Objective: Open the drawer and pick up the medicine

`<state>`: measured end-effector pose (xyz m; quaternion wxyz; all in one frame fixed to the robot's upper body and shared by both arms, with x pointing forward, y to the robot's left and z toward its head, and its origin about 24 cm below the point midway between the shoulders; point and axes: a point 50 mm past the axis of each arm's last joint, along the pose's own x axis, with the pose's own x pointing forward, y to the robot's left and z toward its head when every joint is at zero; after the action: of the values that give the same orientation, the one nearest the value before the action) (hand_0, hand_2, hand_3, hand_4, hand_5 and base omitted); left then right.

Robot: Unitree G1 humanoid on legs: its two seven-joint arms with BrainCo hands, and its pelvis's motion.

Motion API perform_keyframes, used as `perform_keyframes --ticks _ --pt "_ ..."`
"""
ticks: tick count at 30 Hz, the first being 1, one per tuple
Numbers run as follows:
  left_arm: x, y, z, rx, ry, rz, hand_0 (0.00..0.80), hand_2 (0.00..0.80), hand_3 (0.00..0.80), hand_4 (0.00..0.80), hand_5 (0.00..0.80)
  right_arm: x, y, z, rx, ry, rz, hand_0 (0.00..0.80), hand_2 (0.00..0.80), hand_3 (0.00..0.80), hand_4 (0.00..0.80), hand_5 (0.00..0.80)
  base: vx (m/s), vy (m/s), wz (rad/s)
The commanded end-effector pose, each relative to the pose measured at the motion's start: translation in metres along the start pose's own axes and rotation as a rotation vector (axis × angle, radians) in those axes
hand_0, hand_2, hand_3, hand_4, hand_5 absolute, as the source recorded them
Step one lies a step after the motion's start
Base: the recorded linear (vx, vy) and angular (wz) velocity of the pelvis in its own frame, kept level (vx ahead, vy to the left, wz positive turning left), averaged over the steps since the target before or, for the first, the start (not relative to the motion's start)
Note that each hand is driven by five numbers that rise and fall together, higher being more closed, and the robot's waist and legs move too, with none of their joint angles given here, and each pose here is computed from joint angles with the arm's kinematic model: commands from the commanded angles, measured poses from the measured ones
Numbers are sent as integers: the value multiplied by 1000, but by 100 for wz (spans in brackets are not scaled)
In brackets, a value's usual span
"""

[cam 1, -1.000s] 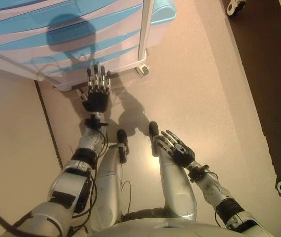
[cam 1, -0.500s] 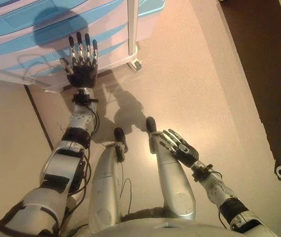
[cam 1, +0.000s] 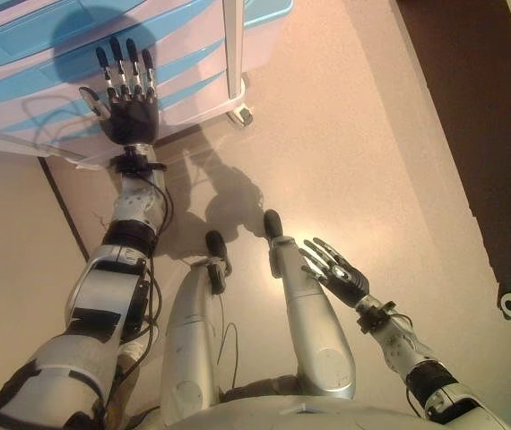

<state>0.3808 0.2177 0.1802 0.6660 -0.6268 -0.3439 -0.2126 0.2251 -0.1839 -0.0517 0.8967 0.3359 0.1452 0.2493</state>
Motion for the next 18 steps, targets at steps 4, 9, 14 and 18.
perform_keyframes --ticks 4,9,14,18 --pt "14 -10 21 43 -50 -58 0 0 0 0 0 -30 4 -46 87 136 -12 0 0 0 0 0 0 0 0" --pt "2 2 14 85 23 13 0 0 0 0 0 -26 6 -45 90 138 -8 0 0 0 0 0 0 0 0" --pt "-21 19 12 100 69 107 0 0 0 0 0 -23 9 -47 99 136 1 0 0 0 0 0 -2 -7 0" --pt "-38 30 14 109 84 178 0 0 0 0 0 -22 11 -48 113 132 6 0 0 0 0 0 -7 -16 1"
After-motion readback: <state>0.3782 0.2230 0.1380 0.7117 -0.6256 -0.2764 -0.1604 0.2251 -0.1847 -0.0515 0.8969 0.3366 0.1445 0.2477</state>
